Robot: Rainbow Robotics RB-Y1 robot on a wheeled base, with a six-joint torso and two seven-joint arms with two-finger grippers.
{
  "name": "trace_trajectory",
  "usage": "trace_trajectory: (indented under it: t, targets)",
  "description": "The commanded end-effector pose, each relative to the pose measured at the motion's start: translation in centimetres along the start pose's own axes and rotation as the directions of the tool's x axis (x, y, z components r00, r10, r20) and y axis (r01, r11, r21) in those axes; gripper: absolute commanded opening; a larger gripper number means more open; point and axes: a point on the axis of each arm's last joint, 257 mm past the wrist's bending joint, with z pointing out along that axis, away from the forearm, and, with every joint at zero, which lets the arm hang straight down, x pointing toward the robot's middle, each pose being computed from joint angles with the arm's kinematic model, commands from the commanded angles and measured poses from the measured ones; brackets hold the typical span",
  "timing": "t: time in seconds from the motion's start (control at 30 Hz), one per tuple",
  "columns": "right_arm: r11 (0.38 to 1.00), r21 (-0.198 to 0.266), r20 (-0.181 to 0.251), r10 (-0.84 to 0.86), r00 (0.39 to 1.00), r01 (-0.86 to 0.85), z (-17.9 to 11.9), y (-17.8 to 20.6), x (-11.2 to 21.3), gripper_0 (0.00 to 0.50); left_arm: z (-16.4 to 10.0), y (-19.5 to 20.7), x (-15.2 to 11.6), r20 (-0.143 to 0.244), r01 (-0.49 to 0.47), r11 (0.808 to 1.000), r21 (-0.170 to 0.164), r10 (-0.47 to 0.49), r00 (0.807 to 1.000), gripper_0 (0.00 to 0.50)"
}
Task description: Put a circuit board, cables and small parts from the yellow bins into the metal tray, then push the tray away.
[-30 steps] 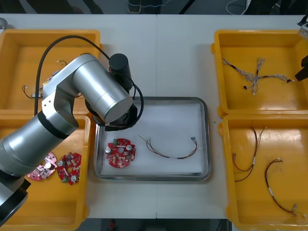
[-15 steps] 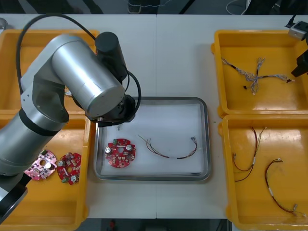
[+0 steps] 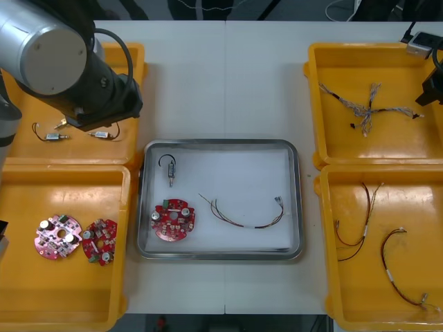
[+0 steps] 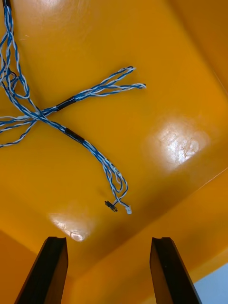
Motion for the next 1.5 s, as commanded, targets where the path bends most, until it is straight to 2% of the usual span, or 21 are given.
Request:
trace_trajectory:
  t: [0.03,0.17,0.3,0.4,0.47,0.5,0.6,0.63,0.8,0.87,0.97,1.1,1.23,1.5]
  targets:
    - [0.993,0.056,0.058,-0.112,0.992,0.108,-1.3,-0.9,-4.2,0.500,-2.0,3.4,-4.8,0.063,0.142,0.989,-0.050,-0.139,0.988,0.500]
    - [0.989,0.060,0.080,-0.142,0.987,0.137,-0.4,-0.6,-4.9,0.500,-2.2,5.8,-6.6,0.074,0.216,0.973,-0.078,-0.210,0.975,0.500]
    - [0.983,0.069,0.105,-0.174,0.979,0.167,0.6,-0.8,-5.1,0.500,-2.6,8.4,-8.7,0.083,0.303,0.948,-0.101,-0.295,0.952,0.500]
    - [0.989,0.069,0.141,-0.141,0.980,0.132,1.3,-0.9,-5.3,0.500,-2.4,10.0,-9.5,0.078,0.370,0.921,-0.120,-0.363,0.928,0.500]
    - [0.995,0.052,0.181,-0.097,0.979,0.089,1.9,-0.6,-5.6,0.500,-2.0,11.4,-9.9,0.071,0.422,0.895,-0.142,-0.416,0.907,0.500]
    - [0.995,0.051,0.188,-0.089,0.978,0.080,2.1,-0.6,-5.6,0.500,-1.8,11.7,-9.9,0.069,0.433,0.889,-0.147,-0.427,0.901,0.500]
    - [0.998,0.042,0.212,-0.056,0.976,0.049,2.8,-0.4,-5.8,0.500,-1.3,13.4,-10.1,0.063,0.491,0.852,-0.178,-0.489,0.870,0.500]
    - [0.998,0.038,0.211,-0.054,0.976,0.047,3.0,-0.3,-5.8,0.500,-1.1,14.0,-10.2,0.061,0.510,0.839,-0.192,-0.508,0.859,0.500]
    - [0.997,0.039,0.194,-0.071,0.978,0.064,3.5,0.1,-5.7,0.500,0.5,15.3,-11.3,0.060,0.577,0.792,-0.200,-0.578,0.814,0.500]
    - [0.995,0.049,0.175,-0.091,0.980,0.084,3.8,0.2,-5.5,0.500,0.9,15.9,-11.8,0.066,0.606,0.767,-0.211,-0.608,0.792,0.500]
    - [0.993,0.061,0.162,-0.110,0.981,0.102,4.2,0.2,-5.5,0.500,1.6,16.8,-12.1,0.073,0.633,0.740,-0.225,-0.635,0.769,0.500]
    - [0.992,0.065,0.154,-0.121,0.981,0.113,4.4,0.4,-5.6,0.500,2.5,17.5,-12.0,0.076,0.647,0.724,-0.237,-0.650,0.756,0.500]
    - [0.990,0.071,0.143,-0.127,0.982,0.118,4.4,0.2,-5.4,0.500,3.5,18.4,-11.8,0.087,0.649,0.715,-0.259,-0.652,0.753,0.500]
    - [0.989,0.081,0.154,-0.139,0.978,0.128,3.9,0.1,-6.6,0.500,5.7,19.6,-11.7,0.093,0.664,0.702,-0.257,-0.666,0.740,0.500]
